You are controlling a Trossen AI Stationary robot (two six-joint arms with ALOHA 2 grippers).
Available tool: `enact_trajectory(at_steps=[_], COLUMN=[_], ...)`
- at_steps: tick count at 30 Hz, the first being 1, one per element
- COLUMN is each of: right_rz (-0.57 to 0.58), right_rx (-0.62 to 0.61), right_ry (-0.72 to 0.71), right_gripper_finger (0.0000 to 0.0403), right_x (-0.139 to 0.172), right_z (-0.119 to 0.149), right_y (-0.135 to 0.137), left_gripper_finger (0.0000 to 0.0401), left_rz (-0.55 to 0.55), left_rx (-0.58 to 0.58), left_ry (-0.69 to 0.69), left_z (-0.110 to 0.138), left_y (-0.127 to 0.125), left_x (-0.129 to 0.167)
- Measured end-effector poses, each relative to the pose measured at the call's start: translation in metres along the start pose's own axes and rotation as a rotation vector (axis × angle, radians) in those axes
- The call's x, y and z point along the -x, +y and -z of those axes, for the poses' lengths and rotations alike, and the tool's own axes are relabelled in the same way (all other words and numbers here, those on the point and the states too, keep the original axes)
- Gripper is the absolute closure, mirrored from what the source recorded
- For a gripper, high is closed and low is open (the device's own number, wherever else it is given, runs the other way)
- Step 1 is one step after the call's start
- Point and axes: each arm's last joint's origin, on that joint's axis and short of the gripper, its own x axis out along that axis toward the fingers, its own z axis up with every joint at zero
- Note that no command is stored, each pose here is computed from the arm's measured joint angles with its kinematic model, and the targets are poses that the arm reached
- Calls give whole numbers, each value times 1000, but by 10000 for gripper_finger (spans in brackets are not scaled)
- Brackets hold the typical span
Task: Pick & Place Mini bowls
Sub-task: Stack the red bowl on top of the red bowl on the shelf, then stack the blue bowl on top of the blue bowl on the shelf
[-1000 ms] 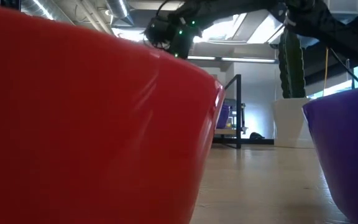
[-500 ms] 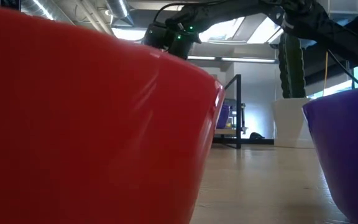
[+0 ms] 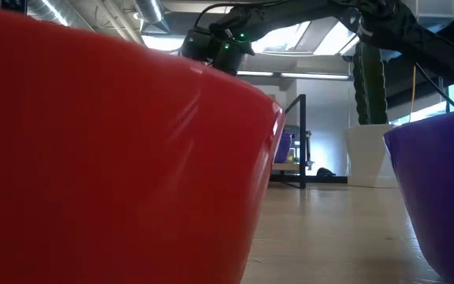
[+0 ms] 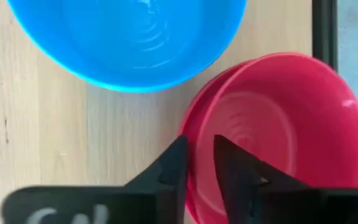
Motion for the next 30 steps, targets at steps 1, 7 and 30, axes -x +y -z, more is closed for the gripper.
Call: enact_trajectory(at_steps=[1,7,30], right_rz=[11,25,-34], right_rx=[0,5,74], right_ry=[0,-7,-309], right_gripper_finger=[317,295,378], right_x=[0,2,121], right_z=[0,-2,-26], right_y=[0,-2,30], left_gripper_finger=[398,396,397], left_rz=[0,0,-2], left_rx=[0,0,2], left_ry=[0,0,5], left_z=[0,0,0], left_y=[0,0,0], left_x=[0,0,0])
